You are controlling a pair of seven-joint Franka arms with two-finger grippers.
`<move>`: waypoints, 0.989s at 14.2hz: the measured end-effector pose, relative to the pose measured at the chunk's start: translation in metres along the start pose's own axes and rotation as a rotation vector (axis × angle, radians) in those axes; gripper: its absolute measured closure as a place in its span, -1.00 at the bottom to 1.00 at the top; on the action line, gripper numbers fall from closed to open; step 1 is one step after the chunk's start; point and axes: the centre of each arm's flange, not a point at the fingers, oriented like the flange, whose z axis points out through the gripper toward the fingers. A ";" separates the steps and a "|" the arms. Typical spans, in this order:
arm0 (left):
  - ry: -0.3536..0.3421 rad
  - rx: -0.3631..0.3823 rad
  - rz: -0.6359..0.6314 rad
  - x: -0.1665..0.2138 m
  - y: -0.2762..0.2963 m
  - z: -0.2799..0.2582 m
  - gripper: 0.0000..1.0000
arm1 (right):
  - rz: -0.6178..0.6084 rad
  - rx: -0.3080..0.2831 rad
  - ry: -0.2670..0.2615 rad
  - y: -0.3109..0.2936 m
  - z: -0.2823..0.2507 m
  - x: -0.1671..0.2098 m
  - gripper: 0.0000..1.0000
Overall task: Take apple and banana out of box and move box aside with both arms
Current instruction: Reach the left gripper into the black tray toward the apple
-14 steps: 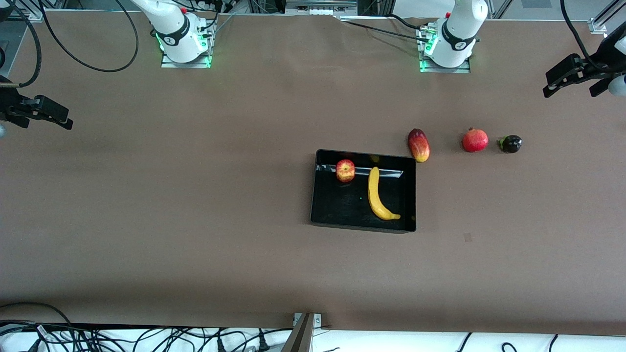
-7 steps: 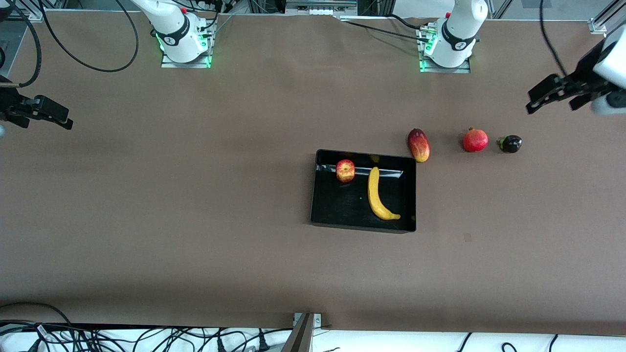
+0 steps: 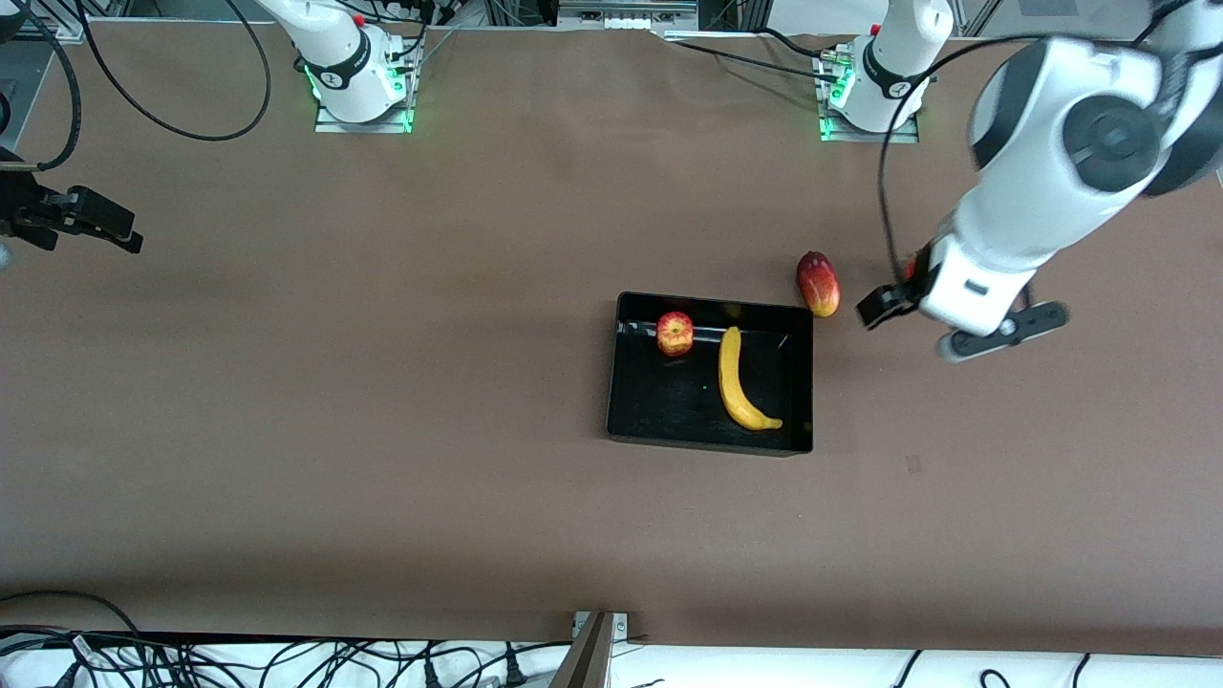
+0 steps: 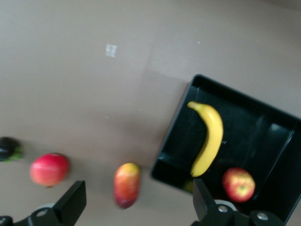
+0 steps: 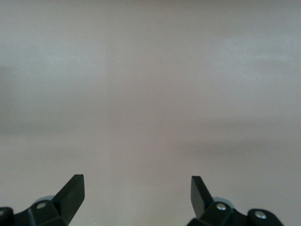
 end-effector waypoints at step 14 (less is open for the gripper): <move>-0.076 0.001 -0.103 -0.112 0.174 0.228 -1.00 | 0.000 0.000 0.000 0.000 0.000 0.000 -1.00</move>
